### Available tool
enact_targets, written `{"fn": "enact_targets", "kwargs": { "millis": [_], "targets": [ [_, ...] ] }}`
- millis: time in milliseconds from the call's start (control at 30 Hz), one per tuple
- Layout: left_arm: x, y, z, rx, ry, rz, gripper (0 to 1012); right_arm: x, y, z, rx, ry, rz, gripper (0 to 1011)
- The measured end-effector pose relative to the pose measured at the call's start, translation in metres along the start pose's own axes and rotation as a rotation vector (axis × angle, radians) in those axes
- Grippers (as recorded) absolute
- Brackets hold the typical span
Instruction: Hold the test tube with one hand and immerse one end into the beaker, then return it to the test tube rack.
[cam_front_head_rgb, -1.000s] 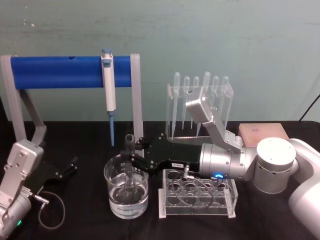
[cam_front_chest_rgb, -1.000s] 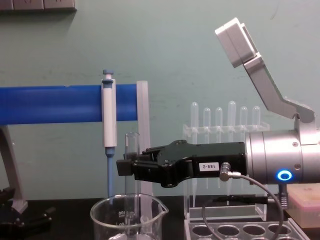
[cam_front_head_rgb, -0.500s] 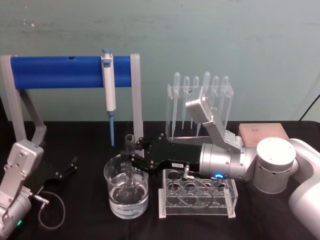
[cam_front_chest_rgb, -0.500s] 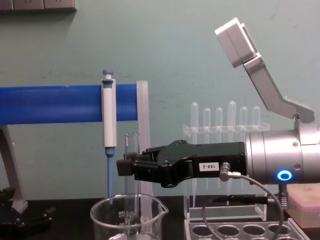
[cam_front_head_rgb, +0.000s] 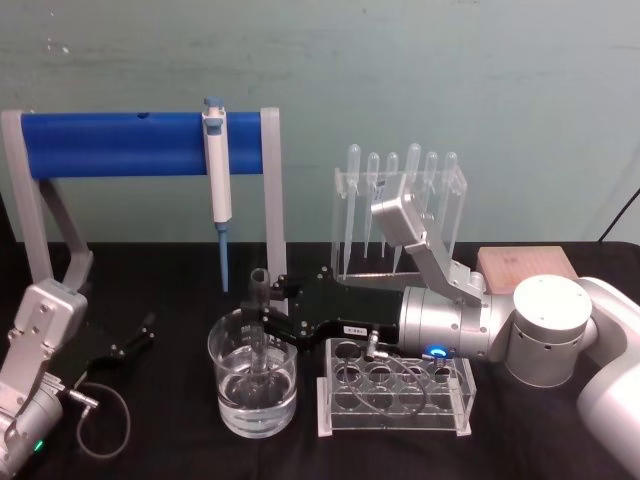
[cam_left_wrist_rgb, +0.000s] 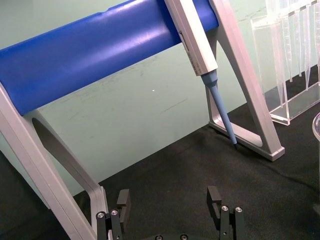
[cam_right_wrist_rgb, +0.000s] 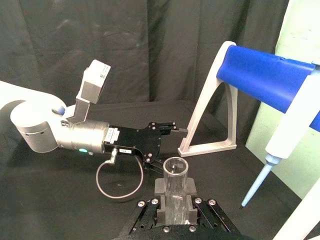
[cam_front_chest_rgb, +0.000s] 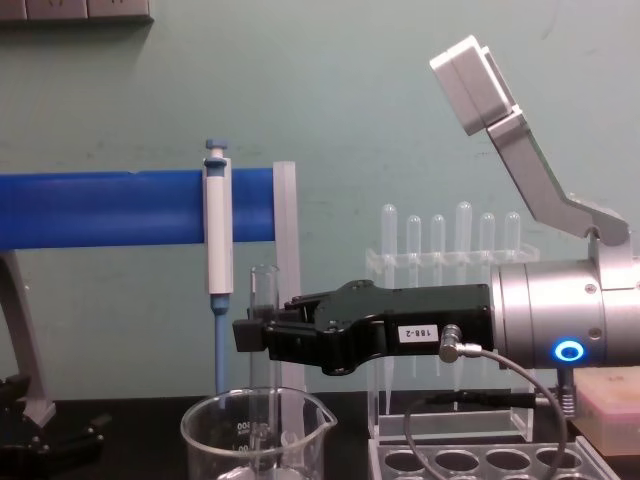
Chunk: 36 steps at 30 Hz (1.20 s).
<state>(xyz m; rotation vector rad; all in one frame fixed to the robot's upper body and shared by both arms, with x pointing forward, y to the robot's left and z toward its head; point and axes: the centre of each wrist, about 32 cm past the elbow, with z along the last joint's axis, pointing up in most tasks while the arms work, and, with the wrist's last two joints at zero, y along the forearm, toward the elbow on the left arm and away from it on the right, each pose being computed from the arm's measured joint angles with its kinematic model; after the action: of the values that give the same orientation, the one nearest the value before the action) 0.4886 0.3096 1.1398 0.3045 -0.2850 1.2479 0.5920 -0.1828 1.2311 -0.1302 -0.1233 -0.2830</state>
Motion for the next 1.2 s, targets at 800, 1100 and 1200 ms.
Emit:
{"fn": "enact_targets", "kwargs": {
  "millis": [800, 1100, 1200],
  "targets": [
    [0.0000, 0.0000, 0.0000, 0.000, 0.000, 0.000, 1000, 0.0000, 0.0000, 0.0000, 0.000, 0.000, 0.000, 224],
    [0.0000, 0.0000, 0.0000, 0.000, 0.000, 0.000, 1000, 0.0000, 0.0000, 0.0000, 0.000, 0.000, 0.000, 224],
    [0.0000, 0.0000, 0.0000, 0.000, 0.000, 0.000, 1000, 0.0000, 0.0000, 0.0000, 0.000, 0.000, 0.000, 224]
  ]
}}
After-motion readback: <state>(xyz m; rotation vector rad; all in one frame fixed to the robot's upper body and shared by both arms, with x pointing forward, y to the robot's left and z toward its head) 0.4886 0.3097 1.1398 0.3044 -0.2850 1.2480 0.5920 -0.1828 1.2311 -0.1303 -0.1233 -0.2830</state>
